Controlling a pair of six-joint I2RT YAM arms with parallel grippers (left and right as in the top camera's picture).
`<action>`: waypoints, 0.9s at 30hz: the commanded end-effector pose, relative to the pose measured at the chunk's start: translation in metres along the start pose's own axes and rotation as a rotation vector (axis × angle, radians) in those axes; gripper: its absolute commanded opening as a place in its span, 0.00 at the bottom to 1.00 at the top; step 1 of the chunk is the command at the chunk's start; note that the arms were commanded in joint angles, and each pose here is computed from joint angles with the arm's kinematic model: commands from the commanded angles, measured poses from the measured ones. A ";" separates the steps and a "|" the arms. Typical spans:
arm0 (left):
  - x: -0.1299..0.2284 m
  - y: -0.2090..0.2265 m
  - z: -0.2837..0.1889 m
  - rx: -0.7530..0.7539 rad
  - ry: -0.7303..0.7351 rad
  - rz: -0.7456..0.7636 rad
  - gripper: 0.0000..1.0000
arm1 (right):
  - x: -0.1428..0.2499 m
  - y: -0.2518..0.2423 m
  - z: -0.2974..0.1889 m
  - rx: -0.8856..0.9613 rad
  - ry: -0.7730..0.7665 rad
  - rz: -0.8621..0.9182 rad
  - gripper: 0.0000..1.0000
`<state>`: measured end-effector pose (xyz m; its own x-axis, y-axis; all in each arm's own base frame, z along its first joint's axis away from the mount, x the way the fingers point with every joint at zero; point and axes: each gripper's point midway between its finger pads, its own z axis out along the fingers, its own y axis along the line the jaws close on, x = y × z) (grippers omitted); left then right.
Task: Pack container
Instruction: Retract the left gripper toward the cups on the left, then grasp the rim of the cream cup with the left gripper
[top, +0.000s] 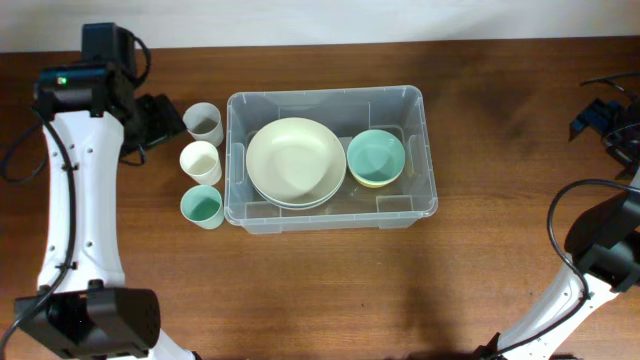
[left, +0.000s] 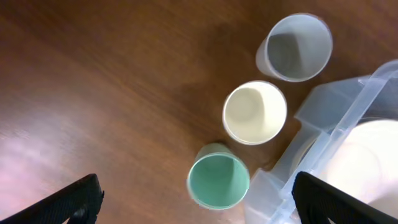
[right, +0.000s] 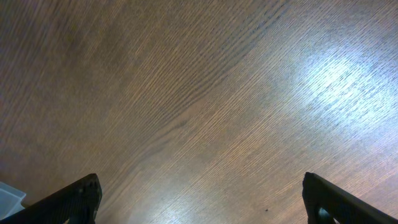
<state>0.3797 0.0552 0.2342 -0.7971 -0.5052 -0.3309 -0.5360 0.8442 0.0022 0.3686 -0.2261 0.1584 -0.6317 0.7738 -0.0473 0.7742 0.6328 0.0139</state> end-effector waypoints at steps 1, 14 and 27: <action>0.009 -0.007 0.018 0.053 0.051 0.007 1.00 | 0.001 -0.001 -0.012 -0.008 -0.026 0.006 0.99; 0.038 -0.019 0.094 0.068 0.170 0.053 0.99 | 0.001 -0.001 -0.012 -0.008 -0.026 0.006 0.99; 0.040 -0.025 0.136 0.050 0.210 0.057 0.96 | 0.001 -0.001 -0.012 -0.008 -0.026 0.006 0.99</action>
<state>0.4018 0.0393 0.1125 -0.8531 -0.4895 -0.1808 -0.4894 0.8707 -0.0480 0.3686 -0.2261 0.1584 -0.6314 0.7740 -0.0473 0.7744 0.6325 0.0140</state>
